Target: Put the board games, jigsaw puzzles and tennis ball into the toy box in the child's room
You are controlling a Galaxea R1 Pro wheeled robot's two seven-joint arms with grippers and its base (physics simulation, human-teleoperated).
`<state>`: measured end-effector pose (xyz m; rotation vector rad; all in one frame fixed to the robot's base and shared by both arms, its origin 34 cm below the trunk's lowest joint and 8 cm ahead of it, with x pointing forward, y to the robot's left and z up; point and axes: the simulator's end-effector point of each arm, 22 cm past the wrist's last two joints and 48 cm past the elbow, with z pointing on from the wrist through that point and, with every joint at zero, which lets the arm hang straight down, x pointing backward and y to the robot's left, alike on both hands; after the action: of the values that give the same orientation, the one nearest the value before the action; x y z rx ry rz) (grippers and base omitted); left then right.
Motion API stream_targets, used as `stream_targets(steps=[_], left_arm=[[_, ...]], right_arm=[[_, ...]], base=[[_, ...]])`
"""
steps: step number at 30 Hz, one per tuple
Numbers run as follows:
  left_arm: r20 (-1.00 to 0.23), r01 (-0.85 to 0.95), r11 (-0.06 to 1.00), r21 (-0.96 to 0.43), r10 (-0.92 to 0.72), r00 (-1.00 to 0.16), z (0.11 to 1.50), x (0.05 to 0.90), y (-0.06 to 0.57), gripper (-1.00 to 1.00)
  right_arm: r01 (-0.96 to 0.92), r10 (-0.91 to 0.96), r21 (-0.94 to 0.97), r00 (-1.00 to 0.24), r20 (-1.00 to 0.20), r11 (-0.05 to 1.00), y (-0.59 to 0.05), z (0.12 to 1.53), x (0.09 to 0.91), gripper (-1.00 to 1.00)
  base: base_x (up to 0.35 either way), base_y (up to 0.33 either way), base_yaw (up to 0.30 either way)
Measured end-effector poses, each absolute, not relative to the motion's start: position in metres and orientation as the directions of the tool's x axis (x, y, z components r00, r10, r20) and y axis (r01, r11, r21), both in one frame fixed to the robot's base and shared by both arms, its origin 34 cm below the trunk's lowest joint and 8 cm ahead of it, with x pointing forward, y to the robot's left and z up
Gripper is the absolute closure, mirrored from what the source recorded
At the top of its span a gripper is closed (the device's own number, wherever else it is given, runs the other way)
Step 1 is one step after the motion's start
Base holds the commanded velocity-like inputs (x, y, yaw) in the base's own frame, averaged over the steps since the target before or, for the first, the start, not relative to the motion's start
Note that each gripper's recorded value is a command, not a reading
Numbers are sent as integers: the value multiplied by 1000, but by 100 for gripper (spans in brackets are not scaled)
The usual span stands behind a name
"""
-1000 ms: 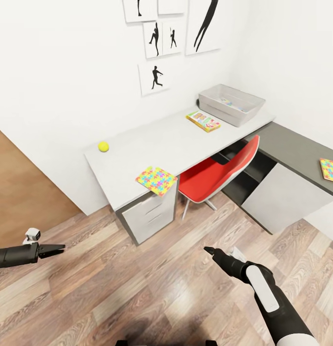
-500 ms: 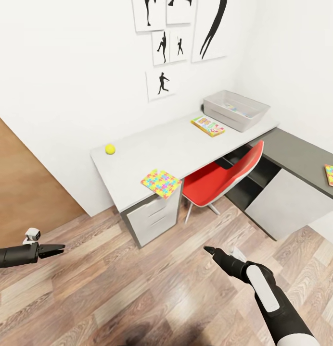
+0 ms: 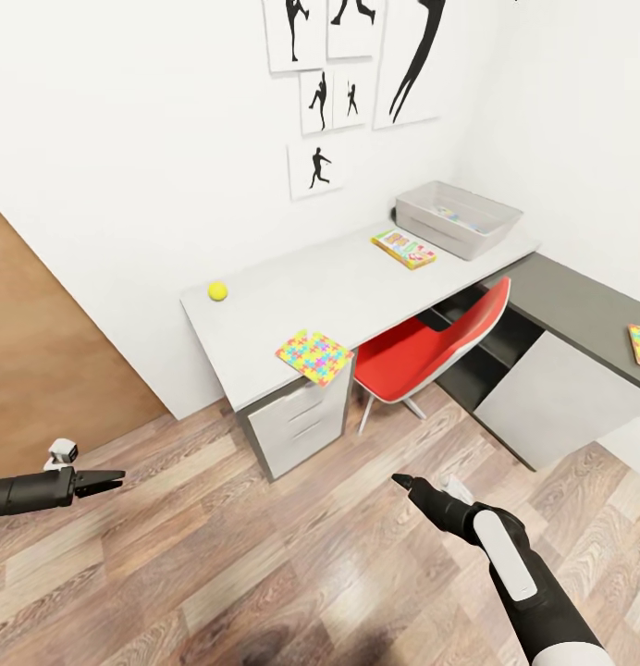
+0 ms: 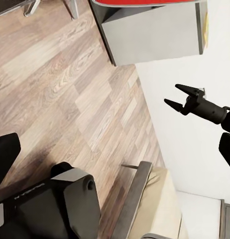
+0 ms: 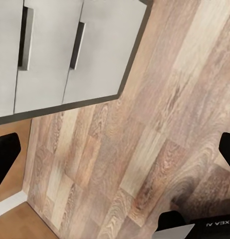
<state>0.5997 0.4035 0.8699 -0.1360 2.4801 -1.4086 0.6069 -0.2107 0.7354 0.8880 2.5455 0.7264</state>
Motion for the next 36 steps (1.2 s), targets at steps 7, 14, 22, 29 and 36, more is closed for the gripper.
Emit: stream_targets(steps=[7, 14, 22, 29, 36], left_arm=[[-208, 66, 518, -853, -220, -953, 874, 601, 403, -100], [-219, 76, 518, -852, -220, -951, 880, 602, 403, -100], [-231, 88, 518, -851, -220, -948, 887, 604, 403, -100], [-242, 97, 518, -850, -220, -945, 892, 605, 403, -100], [-254, 108, 518, -849, -220, -942, 898, 607, 403, -100]], right_arm=[[467, 651, 574, -742, -159, 672, -210, 740, 609, -100], [461, 652, 579, -740, -167, 672, -210, 746, 612, -100], [454, 652, 585, -737, -177, 672, -211, 752, 615, -100], [449, 652, 589, -736, -184, 672, -211, 757, 618, -100], [442, 652, 594, -733, -192, 672, -211, 763, 620, -100]], base=[[0, 0, 1], [0, 0, 0], [24, -24, 0], [17, -17, 0], [2, -2, 0]])
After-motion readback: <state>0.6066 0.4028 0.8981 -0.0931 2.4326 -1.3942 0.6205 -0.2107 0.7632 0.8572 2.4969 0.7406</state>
